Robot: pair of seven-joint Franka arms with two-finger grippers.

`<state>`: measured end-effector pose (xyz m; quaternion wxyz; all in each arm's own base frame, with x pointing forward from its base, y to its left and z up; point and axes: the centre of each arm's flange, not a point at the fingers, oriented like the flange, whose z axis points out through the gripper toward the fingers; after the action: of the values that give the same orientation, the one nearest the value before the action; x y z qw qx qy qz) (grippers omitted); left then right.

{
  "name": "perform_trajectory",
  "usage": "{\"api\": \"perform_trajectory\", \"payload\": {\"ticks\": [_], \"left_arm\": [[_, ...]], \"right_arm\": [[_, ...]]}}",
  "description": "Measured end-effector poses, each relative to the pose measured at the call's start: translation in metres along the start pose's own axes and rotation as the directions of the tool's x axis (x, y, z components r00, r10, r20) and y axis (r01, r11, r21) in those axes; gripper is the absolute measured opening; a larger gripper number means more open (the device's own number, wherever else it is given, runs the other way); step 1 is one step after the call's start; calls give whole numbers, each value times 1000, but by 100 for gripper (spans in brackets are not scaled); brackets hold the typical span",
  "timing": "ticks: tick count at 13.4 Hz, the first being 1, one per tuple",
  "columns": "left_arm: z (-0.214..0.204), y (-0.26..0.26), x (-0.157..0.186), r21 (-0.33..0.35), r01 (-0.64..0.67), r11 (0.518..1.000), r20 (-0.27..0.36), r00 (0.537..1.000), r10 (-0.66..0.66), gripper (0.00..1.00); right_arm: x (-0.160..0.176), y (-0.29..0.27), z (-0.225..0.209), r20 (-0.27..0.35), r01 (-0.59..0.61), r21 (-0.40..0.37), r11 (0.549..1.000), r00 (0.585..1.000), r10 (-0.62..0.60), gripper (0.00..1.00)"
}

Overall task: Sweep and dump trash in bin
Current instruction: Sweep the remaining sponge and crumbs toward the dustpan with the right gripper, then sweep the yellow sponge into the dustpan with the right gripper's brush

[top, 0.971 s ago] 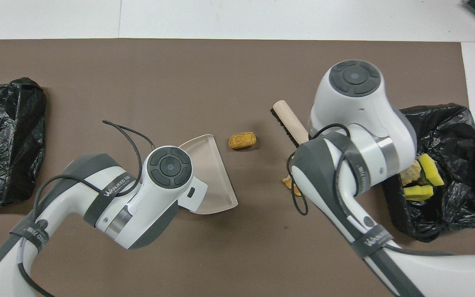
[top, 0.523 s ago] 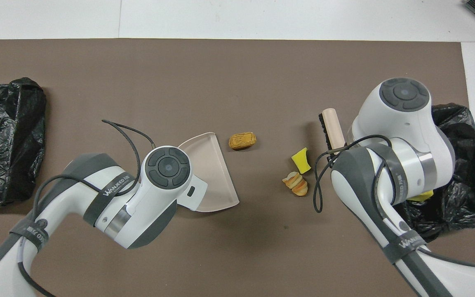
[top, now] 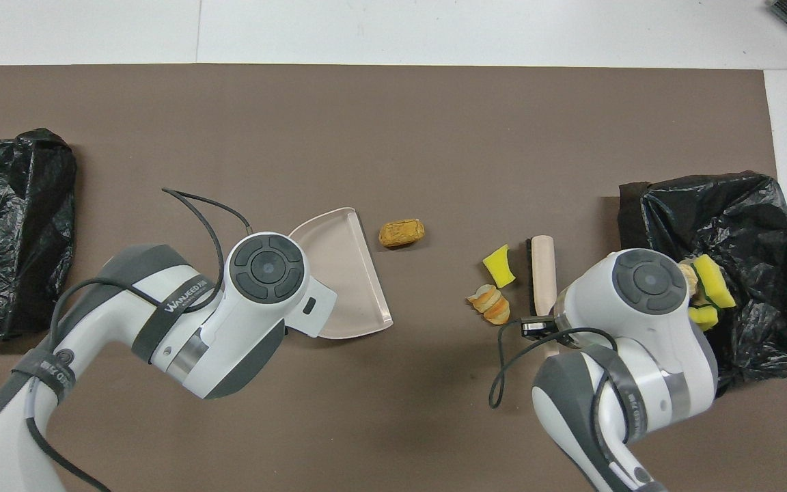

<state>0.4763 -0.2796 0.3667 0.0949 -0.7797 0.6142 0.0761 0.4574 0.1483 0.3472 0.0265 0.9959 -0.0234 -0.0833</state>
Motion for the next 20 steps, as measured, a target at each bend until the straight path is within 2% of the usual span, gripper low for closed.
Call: {"api": "perform_trajectory", "payload": {"ticks": [3, 6, 9, 11, 15, 17, 20], "left_arm": [[1, -4, -1, 4, -18, 1000, -1, 1000, 18, 32], [1, -6, -1, 6, -27, 1000, -5, 1000, 27, 32], [2, -9, -2, 18, -63, 998, -15, 998, 63, 32], [2, -10, -1, 21, -69, 997, -16, 997, 69, 32], [2, -10, -1, 23, -73, 997, -17, 997, 73, 32], [2, -10, -1, 25, -73, 997, -19, 997, 74, 32], [1, -11, -1, 28, -75, 997, -23, 997, 76, 32]], "right_arm": [[0, -42, 7, -17, -54, 7, 999, 998, 54, 25], [15, -79, 5, -21, -96, 24, 995, 995, 97, 25], [31, -137, -1, -18, -116, 76, 990, 993, 117, 25], [25, -191, -7, -2, -69, 135, 988, 998, 70, 25], [5, -264, -10, -8, 61, 175, 983, 998, -61, 25], [-3, -275, -15, 19, 151, 230, 961, 987, -160, 25], [1, -256, -35, 63, 200, 226, 954, 974, -219, 25]]}}
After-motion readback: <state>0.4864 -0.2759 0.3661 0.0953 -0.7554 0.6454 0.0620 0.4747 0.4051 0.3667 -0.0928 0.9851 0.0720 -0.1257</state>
